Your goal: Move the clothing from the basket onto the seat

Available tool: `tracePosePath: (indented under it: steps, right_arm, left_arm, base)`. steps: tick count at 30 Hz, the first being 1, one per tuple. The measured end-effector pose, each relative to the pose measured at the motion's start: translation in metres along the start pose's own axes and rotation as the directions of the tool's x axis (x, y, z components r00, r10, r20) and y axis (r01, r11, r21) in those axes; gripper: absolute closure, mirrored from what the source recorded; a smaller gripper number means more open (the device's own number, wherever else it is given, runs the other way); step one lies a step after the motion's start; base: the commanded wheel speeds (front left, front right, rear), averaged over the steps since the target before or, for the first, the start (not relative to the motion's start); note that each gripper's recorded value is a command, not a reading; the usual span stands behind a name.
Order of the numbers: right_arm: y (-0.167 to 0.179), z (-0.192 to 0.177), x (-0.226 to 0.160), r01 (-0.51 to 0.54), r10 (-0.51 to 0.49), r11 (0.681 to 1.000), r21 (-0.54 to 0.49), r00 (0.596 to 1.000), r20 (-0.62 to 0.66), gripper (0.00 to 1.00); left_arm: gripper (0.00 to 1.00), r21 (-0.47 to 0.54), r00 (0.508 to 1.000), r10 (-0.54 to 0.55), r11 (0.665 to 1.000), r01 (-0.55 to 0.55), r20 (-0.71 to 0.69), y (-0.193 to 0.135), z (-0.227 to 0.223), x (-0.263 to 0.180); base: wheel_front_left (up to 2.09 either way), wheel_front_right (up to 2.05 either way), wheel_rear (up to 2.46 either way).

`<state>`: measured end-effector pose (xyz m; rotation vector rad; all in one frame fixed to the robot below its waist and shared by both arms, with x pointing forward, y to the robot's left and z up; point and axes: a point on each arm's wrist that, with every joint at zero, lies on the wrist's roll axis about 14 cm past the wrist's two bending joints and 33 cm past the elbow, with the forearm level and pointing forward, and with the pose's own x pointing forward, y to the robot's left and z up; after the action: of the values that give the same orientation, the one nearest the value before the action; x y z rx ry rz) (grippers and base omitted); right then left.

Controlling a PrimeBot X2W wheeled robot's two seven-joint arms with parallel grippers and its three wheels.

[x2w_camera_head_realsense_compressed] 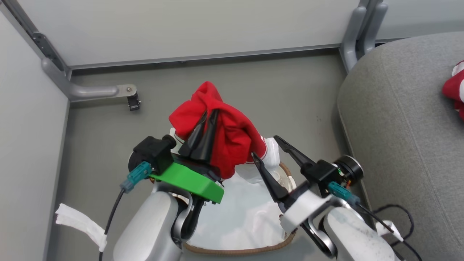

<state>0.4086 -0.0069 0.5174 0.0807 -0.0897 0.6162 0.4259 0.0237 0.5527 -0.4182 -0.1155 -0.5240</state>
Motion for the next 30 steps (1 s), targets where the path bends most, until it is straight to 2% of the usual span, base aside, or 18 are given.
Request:
tracePosePath:
  steps: [4, 8, 14, 15, 16, 17, 21, 24, 25, 26, 27, 28, 30]
  right_arm:
    - [0.015, 0.012, 0.027, -0.117, 0.118, 0.992, -0.054, 0.993, 0.016, 0.0]
    - [0.025, 0.004, 0.047, -0.197, 0.196, 0.976, -0.094, 0.98, -0.026, 0.0]
    - [0.052, -0.014, 0.068, -0.293, 0.286, 0.953, -0.079, 0.954, -0.087, 0.0]
    - [0.054, -0.019, 0.07, -0.299, 0.292, 0.952, -0.071, 0.951, -0.1, 0.07]
    - [0.055, -0.023, 0.072, -0.298, 0.291, 0.953, -0.056, 0.951, -0.108, 0.59]
    - [0.057, -0.025, 0.073, -0.298, 0.292, 0.954, -0.043, 0.95, -0.113, 1.0]
    - [0.061, -0.028, 0.079, -0.292, 0.291, 0.956, 0.006, 0.951, -0.105, 1.0]
    - [0.051, -0.021, 0.081, -0.259, 0.26, 0.966, 0.022, 0.962, -0.078, 1.0]
    - [0.046, -0.018, 0.081, -0.244, 0.245, 0.969, 0.026, 0.967, -0.068, 1.0]
    - [0.042, -0.017, 0.079, -0.229, 0.231, 0.973, 0.032, 0.971, -0.062, 1.0]
    - [0.038, -0.018, 0.077, -0.216, 0.218, 0.976, 0.035, 0.974, -0.064, 1.0]
    - [0.033, -0.018, 0.073, -0.198, 0.2, 0.979, 0.04, 0.978, -0.062, 1.0]
    - [0.02, -0.015, 0.067, -0.157, 0.159, 0.987, 0.043, 0.986, -0.053, 1.0]
  left_arm:
    - [1.0, -0.016, 1.0, -0.016, 1.0, 0.015, -0.007, -0.005, -0.002, -0.001]
    - [1.0, -0.022, 1.0, -0.029, 0.999, 0.029, -0.005, -0.008, 0.0, -0.001]
    - [1.0, -0.054, 1.0, -0.023, 0.998, 0.022, -0.004, -0.008, 0.001, -0.005]
    - [1.0, -0.052, 1.0, -0.019, 0.998, 0.019, -0.004, -0.007, 0.002, -0.006]
    - [1.0, -0.049, 1.0, -0.013, 0.999, 0.013, -0.003, -0.006, 0.003, -0.006]
    - [1.0, -0.053, 1.0, -0.006, 0.999, 0.006, 0.0, -0.004, 0.004, -0.007]
    - [1.0, -0.049, 1.0, 0.026, 0.998, -0.026, -0.004, 0.005, 0.003, -0.009]
    - [1.0, -0.03, 0.999, 0.042, 0.999, -0.043, -0.005, 0.011, 0.002, -0.008]
    - [0.94, -0.02, 0.999, 0.043, 0.999, -0.043, -0.009, 0.013, 0.0, -0.007]
    - [0.67, -0.014, 0.999, 0.044, 0.999, -0.044, -0.01, 0.014, -0.001, -0.005]
    - [0.14, -0.007, 0.999, 0.041, 0.999, -0.041, -0.012, 0.013, -0.002, -0.004]
    - [0.0, 0.014, 0.999, 0.033, 0.999, -0.033, -0.026, 0.013, -0.007, -0.003]
    - [0.0, 0.029, 0.999, 0.018, 0.999, -0.016, -0.036, 0.01, -0.012, 0.001]
  base:
    - [0.0, 0.0, 0.0]
    - [0.0, 0.0, 0.0]
    - [0.0, 0.0, 0.0]
    - [0.0, 0.0, 0.0]
    - [0.0, 0.0, 0.0]
    - [0.0, 0.0, 0.0]
    - [0.0, 0.0, 0.0]
    - [0.0, 0.0, 0.0]
    - [0.0, 0.0, 0.0]
    - [0.0, 0.0, 0.0]
    - [0.0, 0.0, 0.0]
    - [0.0, 0.0, 0.0]
    - [0.0, 0.0, 0.0]
